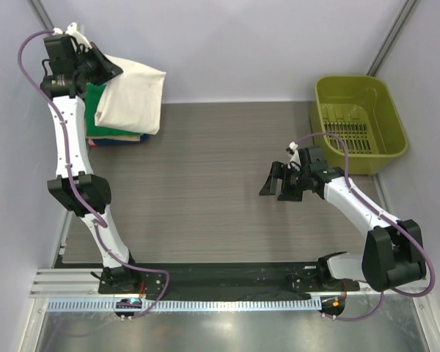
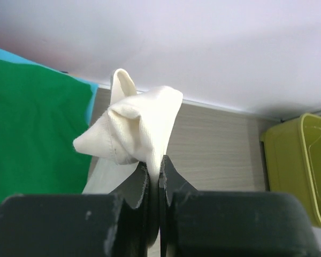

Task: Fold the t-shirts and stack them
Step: Neatly place the folded tshirt to the corner

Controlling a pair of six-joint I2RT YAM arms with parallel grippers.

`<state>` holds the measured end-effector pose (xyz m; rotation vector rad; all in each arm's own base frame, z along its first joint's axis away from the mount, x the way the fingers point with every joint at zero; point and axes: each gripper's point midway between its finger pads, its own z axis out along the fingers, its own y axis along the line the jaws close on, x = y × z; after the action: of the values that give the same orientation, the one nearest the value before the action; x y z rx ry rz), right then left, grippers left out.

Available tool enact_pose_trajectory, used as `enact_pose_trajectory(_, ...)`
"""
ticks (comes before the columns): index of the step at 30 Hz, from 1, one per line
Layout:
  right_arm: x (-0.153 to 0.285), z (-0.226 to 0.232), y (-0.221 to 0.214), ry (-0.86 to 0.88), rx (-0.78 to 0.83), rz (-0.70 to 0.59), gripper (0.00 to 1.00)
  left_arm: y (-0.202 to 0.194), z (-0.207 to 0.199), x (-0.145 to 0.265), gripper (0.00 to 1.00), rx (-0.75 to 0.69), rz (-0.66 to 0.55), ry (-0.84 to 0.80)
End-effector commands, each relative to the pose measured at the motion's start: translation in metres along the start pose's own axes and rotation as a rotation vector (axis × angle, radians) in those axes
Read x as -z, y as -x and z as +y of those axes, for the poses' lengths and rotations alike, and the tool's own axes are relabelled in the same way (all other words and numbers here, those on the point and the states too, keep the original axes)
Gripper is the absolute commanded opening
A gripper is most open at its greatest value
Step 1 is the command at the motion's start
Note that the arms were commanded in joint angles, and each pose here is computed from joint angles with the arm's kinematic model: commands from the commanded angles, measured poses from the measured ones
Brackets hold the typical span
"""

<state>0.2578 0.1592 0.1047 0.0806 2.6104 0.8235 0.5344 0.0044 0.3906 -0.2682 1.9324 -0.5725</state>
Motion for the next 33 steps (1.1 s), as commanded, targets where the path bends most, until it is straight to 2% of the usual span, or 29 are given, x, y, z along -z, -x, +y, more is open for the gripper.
enact_pose_trajectory(1, -0.001, 0.007, 0.008, 0.031, 0.019, -0.018, 0.83, 0.040, -0.013, 0.012, 0.00, -0.042, -0.125, -0.067)
enact_pose_trajectory(17, -0.012, 0.001, 0.000, 0.030, -0.007, 0.026, 0.83, 0.061, 0.036, -0.007, 0.00, -0.037, -0.168, -0.052)
enact_pose_trajectory(24, -0.020, -0.004, -0.004, 0.014, -0.017, 0.050, 0.83, 0.078, 0.061, -0.025, 0.00, -0.065, -0.252, -0.009)
enact_pose_trajectory(33, -0.025, -0.013, -0.014, -0.014, -0.036, 0.087, 0.83, 0.089, 0.139, -0.059, 0.00, -0.017, -0.337, 0.064)
